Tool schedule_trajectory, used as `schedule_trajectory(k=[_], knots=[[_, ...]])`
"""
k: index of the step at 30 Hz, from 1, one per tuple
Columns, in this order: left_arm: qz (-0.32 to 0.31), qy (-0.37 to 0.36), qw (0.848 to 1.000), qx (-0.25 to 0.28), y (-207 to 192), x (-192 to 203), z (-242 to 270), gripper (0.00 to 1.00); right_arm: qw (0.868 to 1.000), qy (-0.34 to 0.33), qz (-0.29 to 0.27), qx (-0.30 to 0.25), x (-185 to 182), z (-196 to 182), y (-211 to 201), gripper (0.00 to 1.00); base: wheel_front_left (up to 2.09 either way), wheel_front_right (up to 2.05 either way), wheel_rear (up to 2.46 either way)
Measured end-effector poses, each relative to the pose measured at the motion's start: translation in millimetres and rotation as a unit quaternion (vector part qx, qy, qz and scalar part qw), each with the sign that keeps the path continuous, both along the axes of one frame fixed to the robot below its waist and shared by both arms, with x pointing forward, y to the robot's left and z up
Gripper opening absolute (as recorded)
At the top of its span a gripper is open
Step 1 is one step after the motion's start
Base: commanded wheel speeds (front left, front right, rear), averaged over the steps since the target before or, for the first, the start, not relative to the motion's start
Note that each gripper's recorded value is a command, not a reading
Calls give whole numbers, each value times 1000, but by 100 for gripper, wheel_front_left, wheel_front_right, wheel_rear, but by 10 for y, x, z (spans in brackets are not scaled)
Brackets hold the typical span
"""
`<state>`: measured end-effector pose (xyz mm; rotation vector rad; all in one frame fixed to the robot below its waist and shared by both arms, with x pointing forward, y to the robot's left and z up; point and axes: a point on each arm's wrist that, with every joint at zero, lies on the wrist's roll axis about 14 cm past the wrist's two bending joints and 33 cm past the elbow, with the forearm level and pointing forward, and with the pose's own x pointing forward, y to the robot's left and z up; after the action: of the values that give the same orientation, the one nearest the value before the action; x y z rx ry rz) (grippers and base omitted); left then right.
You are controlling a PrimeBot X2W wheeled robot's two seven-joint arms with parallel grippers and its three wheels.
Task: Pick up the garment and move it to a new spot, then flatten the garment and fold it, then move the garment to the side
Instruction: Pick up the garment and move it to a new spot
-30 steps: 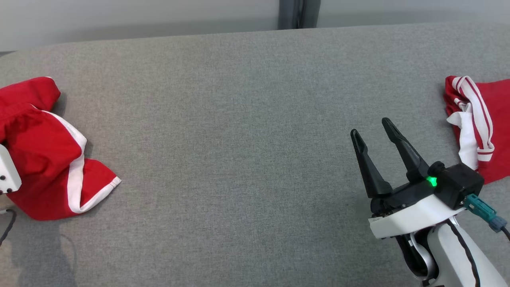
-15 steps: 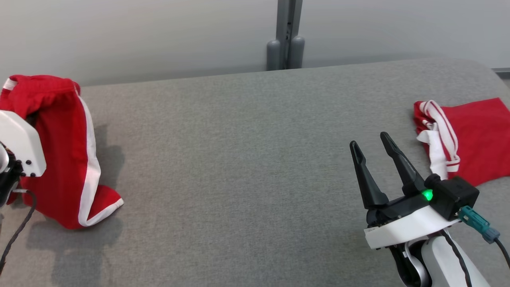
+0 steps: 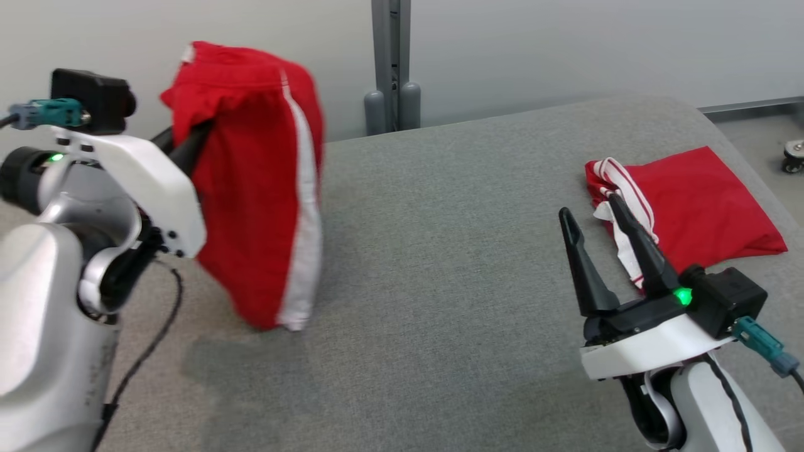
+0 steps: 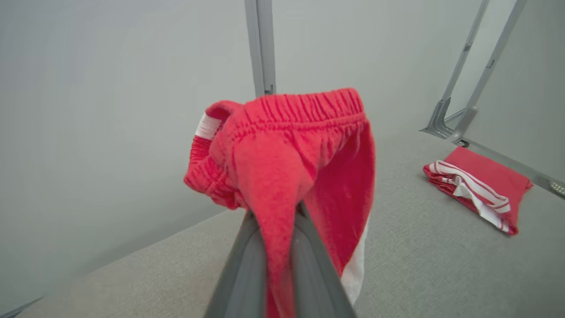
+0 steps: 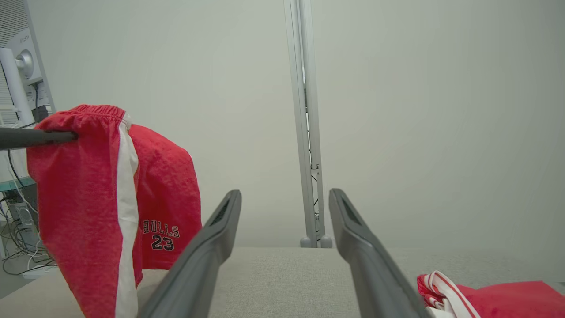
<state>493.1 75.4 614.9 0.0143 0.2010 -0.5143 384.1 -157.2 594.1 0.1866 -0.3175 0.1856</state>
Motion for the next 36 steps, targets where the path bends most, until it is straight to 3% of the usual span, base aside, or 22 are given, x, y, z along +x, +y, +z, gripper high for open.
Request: schedule_trajectory(k=[8,12,19,29,30,31,32,36], knots=[[-90,-24,992,-89,-794,-284,340,0,999,-13,-44,-9,-48,91,-320,100,0,0,0],[-97,-14,985,-140,-938,-334,304,0,998,-12,-65,-10,-50,84,-471,100,0,0,0],[0,78,983,-166,-498,-235,-607,0,997,2,-75,-11,2,-8,-544,100,0,0,0],[139,164,968,-126,338,-478,-1746,0,998,14,-59,-14,90,-97,-454,100,0,0,0],[147,167,967,-123,386,-503,-1800,9,998,15,-56,-15,97,-103,-437,100,0,0,0],[154,169,966,-123,413,-525,-1837,41,998,16,-54,-15,101,-108,-423,100,0,0,0],[160,171,965,-121,441,-549,-1878,100,998,16,-50,-15,107,-115,-400,100,0,0,0],[171,174,962,-123,496,-616,-1953,100,999,17,-39,-15,134,-123,-327,100,0,0,0]])
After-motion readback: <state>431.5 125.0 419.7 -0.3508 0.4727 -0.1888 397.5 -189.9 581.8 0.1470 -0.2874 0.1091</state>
